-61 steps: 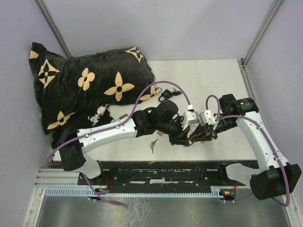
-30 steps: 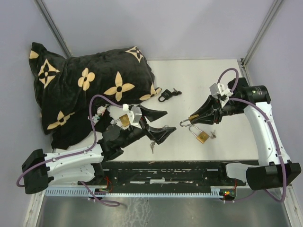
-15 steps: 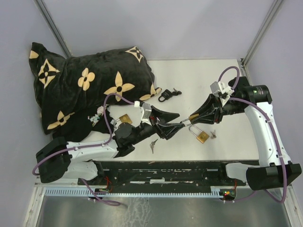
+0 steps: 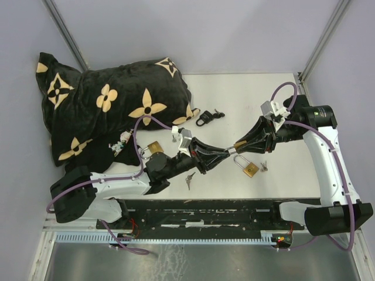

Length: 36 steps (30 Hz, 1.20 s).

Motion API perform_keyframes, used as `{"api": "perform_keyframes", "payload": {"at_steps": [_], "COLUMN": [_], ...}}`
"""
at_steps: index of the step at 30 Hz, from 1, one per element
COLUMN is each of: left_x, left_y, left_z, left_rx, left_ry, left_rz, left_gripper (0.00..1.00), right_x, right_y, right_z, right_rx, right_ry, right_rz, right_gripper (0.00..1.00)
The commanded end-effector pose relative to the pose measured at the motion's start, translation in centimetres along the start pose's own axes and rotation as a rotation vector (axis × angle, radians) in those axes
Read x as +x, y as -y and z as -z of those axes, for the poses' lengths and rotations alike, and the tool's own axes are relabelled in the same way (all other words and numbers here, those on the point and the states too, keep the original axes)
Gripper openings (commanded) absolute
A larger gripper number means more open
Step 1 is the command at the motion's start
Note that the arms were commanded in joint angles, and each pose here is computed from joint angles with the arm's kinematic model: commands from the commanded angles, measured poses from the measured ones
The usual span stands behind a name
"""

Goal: Lock with the key
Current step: Lock the lock.

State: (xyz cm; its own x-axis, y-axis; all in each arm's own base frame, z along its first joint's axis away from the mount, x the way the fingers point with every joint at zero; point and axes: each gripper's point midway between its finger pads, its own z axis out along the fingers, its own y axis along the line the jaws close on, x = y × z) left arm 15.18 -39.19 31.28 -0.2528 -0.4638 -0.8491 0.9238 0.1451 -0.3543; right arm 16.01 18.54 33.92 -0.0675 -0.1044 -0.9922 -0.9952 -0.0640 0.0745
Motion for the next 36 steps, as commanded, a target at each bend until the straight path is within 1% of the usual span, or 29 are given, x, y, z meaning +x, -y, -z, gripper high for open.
{"api": "perform_keyframes", "payload": {"at_steps": [1,2,3,5,9,13,15,16,21,26,29,31,36], "left_x": [-2.7,-2.6,-2.3,-2.7,-2.4,-1.8,-1.8,-1.4,-1.3,-0.4,-0.3,-0.5,-0.5], "left_y": [1.6,1.6,1.2,1.1,0.5,0.1,0.1,-0.1,0.3,0.3,0.5,0.6,0.5], "left_z": [-0.9,-0.9,-0.8,-0.5,-0.2,0.0,0.3,0.6,0.8,0.3,0.0,-0.4,-0.8], "left_rx": [0.071,0.075,0.063,0.062,0.05,0.055,0.066,0.074,0.126,0.164,0.191,0.203,0.21], "left_ry": [0.076,0.062,0.035,0.006,-0.107,-0.257,-0.32,-0.374,-0.51,-0.637,-0.676,-0.689,-0.72], "left_rz": [-0.046,-0.059,-0.066,-0.081,-0.11,-0.155,-0.179,-0.182,-0.222,-0.227,-0.225,-0.227,-0.23], "left_gripper": [0.14,0.06,0.04,0.03,0.03,0.03,0.03,0.03,0.03,0.03,0.03,0.03,0.03], "right_x": [-1.5,-1.3,-1.0,-0.3,1.0,2.0,2.4,2.7,3.9,4.7,5.2,5.4,5.7], "right_y": [-2.7,-2.7,-2.7,-2.6,-2.7,-2.7,-2.8,-2.7,-2.2,-1.5,-0.8,-0.5,-0.4], "right_z": [-0.1,-0.1,-0.2,-0.1,0.0,0.3,0.5,0.7,1.2,1.5,1.5,1.2,0.6], "right_rx": [-0.022,-0.022,-0.021,-0.018,-0.014,-0.006,0.0,0.004,0.024,0.023,0.024,0.016,-0.003], "right_ry": [0.078,0.078,0.075,0.052,0.011,-0.051,-0.092,-0.114,-0.195,-0.253,-0.273,-0.266,-0.27], "right_rz": [-0.12,-0.124,-0.122,-0.117,-0.11,-0.078,-0.052,-0.038,0.005,0.021,0.014,0.008,-0.004], "right_gripper": [0.03,0.03,0.04,0.08,0.22,0.44,0.52,0.56,0.68,0.7,0.69,0.65,0.51]}}
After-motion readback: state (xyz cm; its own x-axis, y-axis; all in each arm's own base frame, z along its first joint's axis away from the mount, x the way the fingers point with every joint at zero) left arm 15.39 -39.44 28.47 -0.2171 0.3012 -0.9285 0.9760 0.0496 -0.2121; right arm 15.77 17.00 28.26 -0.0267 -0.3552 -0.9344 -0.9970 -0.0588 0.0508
